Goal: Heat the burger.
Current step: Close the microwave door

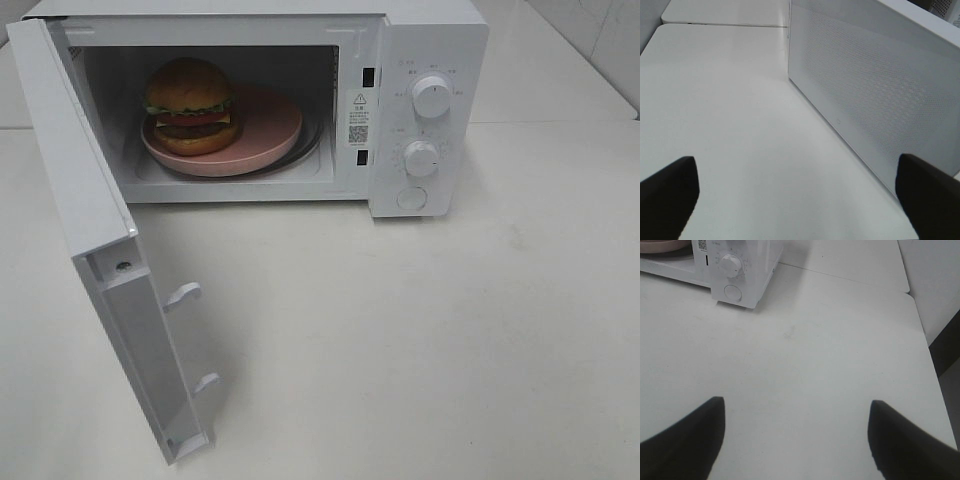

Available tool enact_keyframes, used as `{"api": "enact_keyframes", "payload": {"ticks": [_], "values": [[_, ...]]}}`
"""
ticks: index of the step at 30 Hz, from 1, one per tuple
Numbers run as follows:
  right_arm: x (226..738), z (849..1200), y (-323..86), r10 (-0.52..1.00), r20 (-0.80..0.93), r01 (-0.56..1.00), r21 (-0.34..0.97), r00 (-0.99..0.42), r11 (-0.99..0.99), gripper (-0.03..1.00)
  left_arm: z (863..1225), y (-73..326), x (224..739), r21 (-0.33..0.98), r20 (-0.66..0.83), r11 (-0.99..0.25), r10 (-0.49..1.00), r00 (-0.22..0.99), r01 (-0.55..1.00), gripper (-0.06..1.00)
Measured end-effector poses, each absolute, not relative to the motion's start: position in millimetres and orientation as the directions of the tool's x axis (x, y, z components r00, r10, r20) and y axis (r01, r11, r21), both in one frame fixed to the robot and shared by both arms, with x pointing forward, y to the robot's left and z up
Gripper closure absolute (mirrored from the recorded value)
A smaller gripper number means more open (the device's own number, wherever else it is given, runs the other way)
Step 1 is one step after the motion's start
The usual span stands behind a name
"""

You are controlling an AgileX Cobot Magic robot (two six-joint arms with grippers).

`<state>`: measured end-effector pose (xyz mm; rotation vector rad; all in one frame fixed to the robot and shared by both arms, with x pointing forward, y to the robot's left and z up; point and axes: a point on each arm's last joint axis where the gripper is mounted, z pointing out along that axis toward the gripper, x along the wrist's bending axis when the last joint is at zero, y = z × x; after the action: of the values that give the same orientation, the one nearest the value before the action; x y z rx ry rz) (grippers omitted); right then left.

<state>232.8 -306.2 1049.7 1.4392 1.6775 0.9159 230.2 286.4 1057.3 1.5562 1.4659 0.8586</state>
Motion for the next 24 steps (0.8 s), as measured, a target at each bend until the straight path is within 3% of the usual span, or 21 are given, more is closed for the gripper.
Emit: {"api": "enact_keyframes", "payload": {"ticks": [24], "values": [[232.8, 1049.7, -306.2, 0.992, -0.077, 0.47, 0.875, -0.105, 0.117, 0.2, 1057.3, 286.4, 230.2, 0.898, -0.053, 0.007, 0.994, 0.092, 0.44, -0.04]]}}
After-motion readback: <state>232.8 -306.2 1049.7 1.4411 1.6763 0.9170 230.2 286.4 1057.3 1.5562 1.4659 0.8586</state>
